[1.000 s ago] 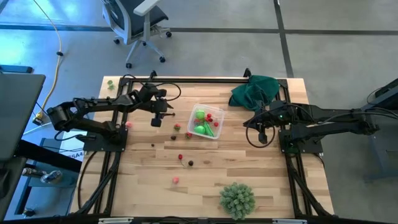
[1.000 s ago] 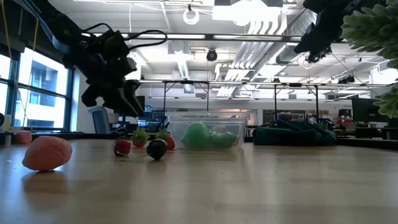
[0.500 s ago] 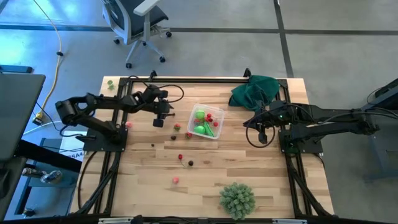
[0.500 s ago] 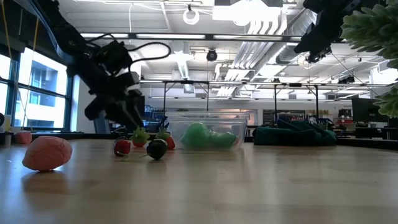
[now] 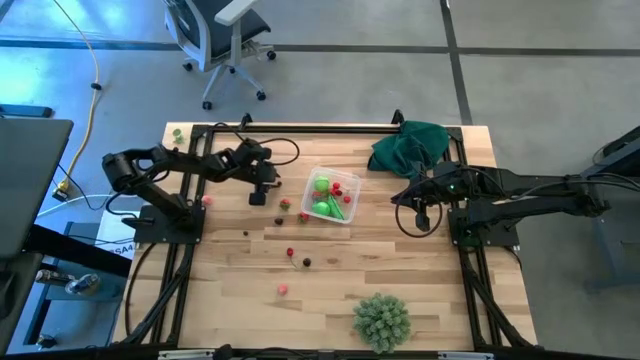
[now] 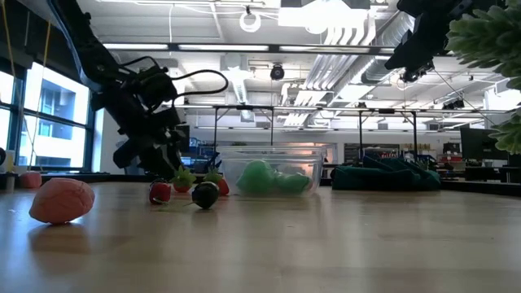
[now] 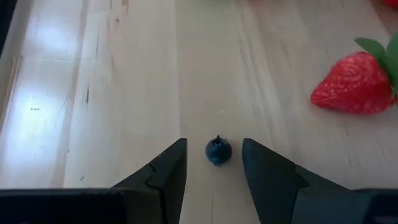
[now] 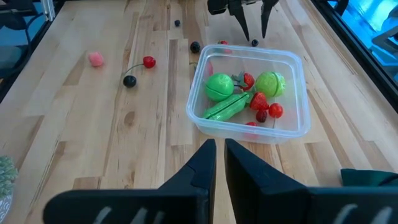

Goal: Pick and placing Produce into tupperware
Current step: Put the blueberry into the transparent bin

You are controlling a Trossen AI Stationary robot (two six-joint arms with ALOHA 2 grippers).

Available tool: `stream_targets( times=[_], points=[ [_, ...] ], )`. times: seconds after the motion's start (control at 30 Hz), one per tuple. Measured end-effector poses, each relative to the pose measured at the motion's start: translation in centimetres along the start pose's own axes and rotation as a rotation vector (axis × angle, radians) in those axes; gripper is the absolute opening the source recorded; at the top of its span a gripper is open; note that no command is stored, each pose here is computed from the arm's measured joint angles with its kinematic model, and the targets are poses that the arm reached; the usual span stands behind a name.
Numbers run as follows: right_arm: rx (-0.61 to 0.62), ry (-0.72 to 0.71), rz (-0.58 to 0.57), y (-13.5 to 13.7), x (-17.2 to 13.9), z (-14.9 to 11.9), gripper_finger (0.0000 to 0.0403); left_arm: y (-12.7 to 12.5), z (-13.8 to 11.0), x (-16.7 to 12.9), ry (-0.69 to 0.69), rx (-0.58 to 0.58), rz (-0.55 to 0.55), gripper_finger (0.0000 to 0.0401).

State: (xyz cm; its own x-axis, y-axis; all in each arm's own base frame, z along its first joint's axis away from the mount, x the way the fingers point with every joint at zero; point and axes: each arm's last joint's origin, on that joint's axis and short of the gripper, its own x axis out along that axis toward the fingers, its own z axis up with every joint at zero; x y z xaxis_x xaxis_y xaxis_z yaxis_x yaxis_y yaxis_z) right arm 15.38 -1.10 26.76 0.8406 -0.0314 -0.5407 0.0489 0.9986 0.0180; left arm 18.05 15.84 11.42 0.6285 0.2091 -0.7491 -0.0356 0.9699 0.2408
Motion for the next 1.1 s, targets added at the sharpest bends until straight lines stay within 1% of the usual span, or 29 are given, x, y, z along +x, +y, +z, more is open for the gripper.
stream_targets(
  times=[0.27, 0.47, 0.6, 0.97, 1.1],
  points=[
    [0.0, 0.0, 0.0, 0.0, 0.0, 0.0, 0.0024, 0.0, -0.2, 0.3, 0.006, -0.046, -0.01, 0.0145],
    [0.0, 0.0, 0.0, 0.0, 0.0, 0.0, 0.0024, 0.0, -0.1, 0.3, 0.004, -0.129, -0.007, 0.0145],
    [0.0, 0.0, 0.0, 0.0, 0.0, 0.0, 0.0024, 0.0, -0.1, 0.3, 0.004, -0.16, -0.007, 0.0145],
    [0.0, 0.0, 0.0, 0.0, 0.0, 0.0, 0.0024, -0.1, -0.5, 0.8, 0.022, -0.206, -0.013, 0.0145],
    [0.0, 0.0, 0.0, 0.0, 0.0, 0.0, 0.0024, 0.0, -0.4, 1.2, 0.002, -0.211, -0.014, 0.0145]
  ],
)
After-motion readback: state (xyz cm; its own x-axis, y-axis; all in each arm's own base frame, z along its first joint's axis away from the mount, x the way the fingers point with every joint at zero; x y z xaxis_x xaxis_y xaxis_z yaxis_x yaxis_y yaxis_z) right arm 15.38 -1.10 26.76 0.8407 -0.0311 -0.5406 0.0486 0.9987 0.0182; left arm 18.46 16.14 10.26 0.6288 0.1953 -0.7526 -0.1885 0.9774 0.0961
